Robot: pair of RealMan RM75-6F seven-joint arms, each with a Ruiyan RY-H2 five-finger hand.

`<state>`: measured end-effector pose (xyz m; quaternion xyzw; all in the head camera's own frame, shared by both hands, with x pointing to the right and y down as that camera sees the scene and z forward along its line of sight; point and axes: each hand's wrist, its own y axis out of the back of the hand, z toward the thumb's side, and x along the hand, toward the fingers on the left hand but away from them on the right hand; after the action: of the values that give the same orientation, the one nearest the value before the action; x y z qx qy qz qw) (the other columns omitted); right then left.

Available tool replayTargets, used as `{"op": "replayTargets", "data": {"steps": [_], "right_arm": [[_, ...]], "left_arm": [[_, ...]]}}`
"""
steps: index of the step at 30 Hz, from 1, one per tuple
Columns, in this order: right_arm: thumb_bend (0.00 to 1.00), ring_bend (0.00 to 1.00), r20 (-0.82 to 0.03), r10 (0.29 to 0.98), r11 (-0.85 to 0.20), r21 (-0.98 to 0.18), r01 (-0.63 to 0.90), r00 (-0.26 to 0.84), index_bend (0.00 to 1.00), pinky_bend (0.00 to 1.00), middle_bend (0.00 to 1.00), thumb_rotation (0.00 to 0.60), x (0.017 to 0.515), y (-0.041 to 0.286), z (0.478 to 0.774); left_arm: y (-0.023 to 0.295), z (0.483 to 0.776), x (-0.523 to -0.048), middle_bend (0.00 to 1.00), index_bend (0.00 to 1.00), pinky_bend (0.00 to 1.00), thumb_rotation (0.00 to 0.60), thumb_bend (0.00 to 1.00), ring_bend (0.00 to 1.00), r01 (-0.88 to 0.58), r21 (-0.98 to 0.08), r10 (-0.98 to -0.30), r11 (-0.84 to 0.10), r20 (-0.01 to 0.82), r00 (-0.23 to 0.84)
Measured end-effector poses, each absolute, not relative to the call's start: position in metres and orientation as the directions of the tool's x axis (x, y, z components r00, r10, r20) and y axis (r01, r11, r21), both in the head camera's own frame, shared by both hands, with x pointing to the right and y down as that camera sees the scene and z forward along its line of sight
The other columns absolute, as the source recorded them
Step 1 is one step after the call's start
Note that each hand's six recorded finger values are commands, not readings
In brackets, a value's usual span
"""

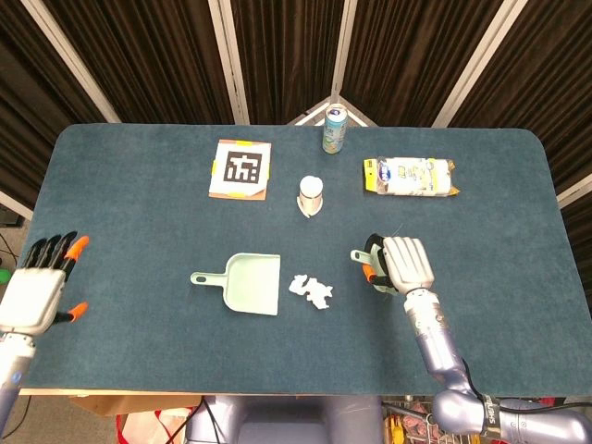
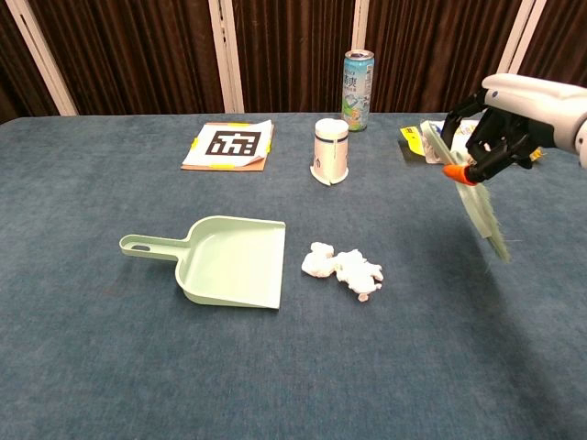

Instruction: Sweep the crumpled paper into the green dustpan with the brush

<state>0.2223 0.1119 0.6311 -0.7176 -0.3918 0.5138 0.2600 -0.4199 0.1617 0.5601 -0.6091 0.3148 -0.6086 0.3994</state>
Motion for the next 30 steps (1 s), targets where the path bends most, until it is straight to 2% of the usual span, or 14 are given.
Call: {"op": "replayTargets", "data": {"steps": [3,6,9,12,17,24,30], "right_arm": [[0.65,0.90,-0.533,0.831,-0.555,-0.775,0.301,0.158,0.81,0.79,0.87,0.600,0.225,0.109,0.629],[0.65,0.90,-0.536,0.831,-0.555,-0.775,0.302,0.152,0.81,0.79,0.87,0.600,0.229,0.109,0.629],[0.65,0.90,-0.539,0.830,-0.556,-0.775,0.302,0.144,0.81,0.79,0.87,0.600,0.232,0.108,0.629],[0.65,0.90,-0.542,0.829,-0.556,-0.774,0.303,0.136,0.81,0.78,0.87,0.600,0.236,0.106,0.628],[0.66,0.90,-0.541,0.831,-0.553,-0.777,0.300,0.130,0.81,0.78,0.87,0.600,0.240,0.103,0.626],[0.65,0.90,-0.544,0.831,-0.552,-0.779,0.297,0.119,0.81,0.79,0.87,0.600,0.246,0.102,0.624],[0.66,0.90,-0.553,0.824,-0.561,-0.772,0.298,0.120,0.81,0.79,0.87,0.600,0.246,0.106,0.627]], "left_arm": [[0.142,0.566,-0.407,0.44,0.23,0.45,0.600,0.13,0.41,0.150,-0.870,-0.874,-0.469,0.482,0.064],[0.123,0.574,-0.387,0.69,0.30,0.67,0.600,0.18,0.67,0.185,-0.870,-0.875,-0.458,0.477,0.078],[0.111,0.585,-0.366,0.84,0.36,0.78,0.600,0.24,0.81,0.204,-0.860,-0.866,-0.467,0.491,0.090],[0.107,0.599,-0.351,0.92,0.38,0.84,0.600,0.27,0.88,0.212,-0.838,-0.845,-0.502,0.528,0.087],[0.109,0.624,-0.320,0.99,0.40,0.90,0.600,0.29,0.96,0.223,-0.789,-0.793,-0.572,0.602,0.095],[0.124,0.656,-0.279,1.00,0.40,0.95,0.600,0.33,1.00,0.238,-0.725,-0.725,-0.646,0.681,0.105],[0.131,0.674,-0.254,1.00,0.38,0.95,0.600,0.33,1.00,0.219,-0.706,-0.704,-0.674,0.703,0.100]]}}
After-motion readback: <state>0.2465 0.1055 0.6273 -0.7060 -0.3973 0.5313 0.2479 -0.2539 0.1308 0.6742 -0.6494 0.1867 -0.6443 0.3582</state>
